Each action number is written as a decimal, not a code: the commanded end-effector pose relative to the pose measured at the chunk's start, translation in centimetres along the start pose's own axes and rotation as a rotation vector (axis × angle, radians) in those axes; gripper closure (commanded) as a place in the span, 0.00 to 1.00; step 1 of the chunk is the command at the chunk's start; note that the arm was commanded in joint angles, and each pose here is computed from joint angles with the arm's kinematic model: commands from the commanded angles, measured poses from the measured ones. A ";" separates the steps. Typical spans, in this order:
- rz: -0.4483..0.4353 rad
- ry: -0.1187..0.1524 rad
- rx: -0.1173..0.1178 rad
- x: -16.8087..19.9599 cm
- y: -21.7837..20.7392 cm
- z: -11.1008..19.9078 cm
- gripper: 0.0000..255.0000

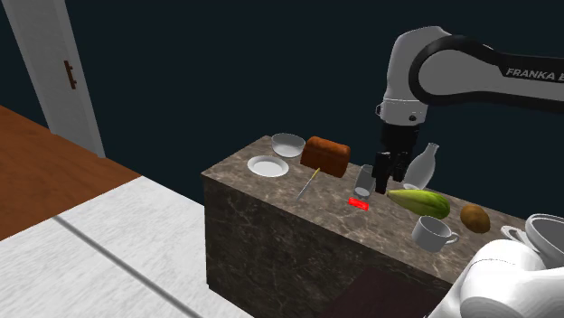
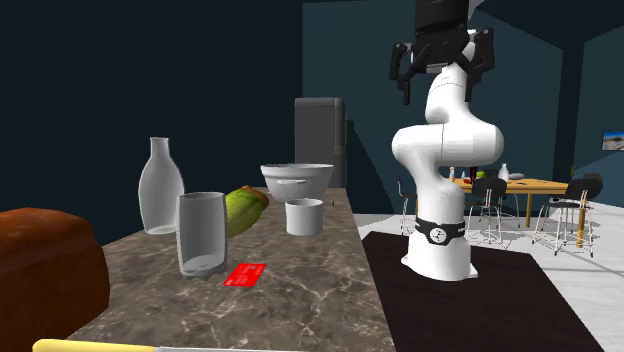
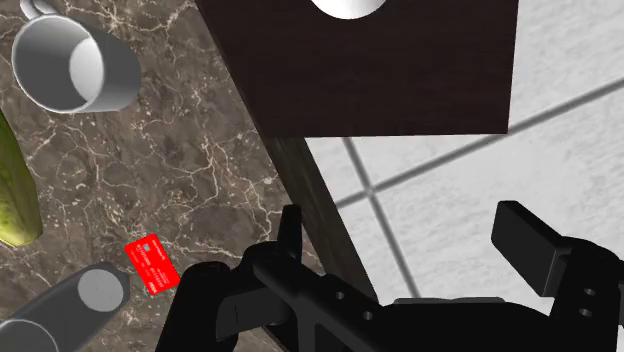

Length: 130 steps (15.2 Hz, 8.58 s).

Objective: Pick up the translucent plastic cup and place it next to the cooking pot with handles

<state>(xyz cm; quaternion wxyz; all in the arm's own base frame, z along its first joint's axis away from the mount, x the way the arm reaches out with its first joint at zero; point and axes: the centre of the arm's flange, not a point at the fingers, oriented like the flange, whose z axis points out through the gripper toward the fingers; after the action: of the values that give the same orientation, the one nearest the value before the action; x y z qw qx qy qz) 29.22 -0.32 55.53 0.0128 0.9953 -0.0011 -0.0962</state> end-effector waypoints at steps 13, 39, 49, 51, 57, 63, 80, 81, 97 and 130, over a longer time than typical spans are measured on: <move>-0.068 0.034 0.008 7.2 13.1 4.8 0.00; -0.175 0.088 0.020 20.9 32.2 15.7 0.00; -0.175 0.088 0.020 20.9 32.1 16.0 1.00; -0.175 0.088 0.020 20.9 32.1 16.0 1.00; -0.175 0.088 0.020 20.9 32.1 16.0 1.00; -0.175 0.088 0.020 20.3 32.2 12.9 1.00; -0.175 0.088 0.020 18.6 32.5 4.1 1.00; -0.175 0.088 0.020 18.5 32.5 3.6 1.00; -0.175 0.088 0.020 16.8 32.7 -4.7 1.00; -0.175 0.088 0.020 -20.2 40.8 1.0 1.00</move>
<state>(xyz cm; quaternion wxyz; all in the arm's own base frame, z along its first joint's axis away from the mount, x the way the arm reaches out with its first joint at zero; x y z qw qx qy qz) 10.60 -40.69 59.78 -0.0055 0.9949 0.0850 -0.0532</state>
